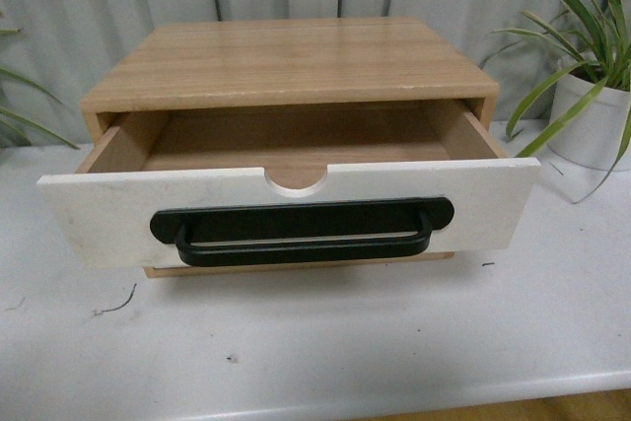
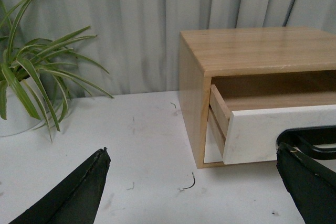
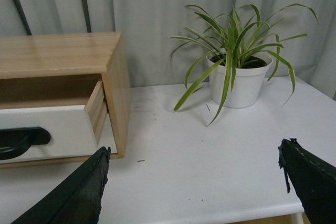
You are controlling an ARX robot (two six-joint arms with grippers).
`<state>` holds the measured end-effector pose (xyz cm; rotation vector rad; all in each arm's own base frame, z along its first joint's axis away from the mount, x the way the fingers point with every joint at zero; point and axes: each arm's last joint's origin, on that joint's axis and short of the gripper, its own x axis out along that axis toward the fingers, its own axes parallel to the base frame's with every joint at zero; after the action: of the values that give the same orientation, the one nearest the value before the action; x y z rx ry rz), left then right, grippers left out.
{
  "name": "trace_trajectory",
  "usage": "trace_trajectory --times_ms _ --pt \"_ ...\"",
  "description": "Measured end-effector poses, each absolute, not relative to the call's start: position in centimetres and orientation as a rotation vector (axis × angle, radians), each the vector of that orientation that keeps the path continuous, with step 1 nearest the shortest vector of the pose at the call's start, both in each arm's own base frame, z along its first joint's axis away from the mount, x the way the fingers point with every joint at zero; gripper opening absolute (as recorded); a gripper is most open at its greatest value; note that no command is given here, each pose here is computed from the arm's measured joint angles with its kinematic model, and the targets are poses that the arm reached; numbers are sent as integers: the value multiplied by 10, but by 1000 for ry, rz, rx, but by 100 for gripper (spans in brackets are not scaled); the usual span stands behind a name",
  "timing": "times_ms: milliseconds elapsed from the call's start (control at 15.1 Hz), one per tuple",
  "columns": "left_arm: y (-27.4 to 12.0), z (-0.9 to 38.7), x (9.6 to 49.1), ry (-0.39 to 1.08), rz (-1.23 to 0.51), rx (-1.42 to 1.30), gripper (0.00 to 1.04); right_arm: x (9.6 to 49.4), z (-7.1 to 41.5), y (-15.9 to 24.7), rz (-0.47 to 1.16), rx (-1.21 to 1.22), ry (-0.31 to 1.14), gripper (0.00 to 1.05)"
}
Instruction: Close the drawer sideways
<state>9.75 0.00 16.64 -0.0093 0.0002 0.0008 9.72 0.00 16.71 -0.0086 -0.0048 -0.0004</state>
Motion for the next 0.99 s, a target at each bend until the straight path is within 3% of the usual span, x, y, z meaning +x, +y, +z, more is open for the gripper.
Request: trace_trajectory --times_ms 991 --pt "0 166 98 0 1 -10 98 97 167 0 0 -9 -5 98"
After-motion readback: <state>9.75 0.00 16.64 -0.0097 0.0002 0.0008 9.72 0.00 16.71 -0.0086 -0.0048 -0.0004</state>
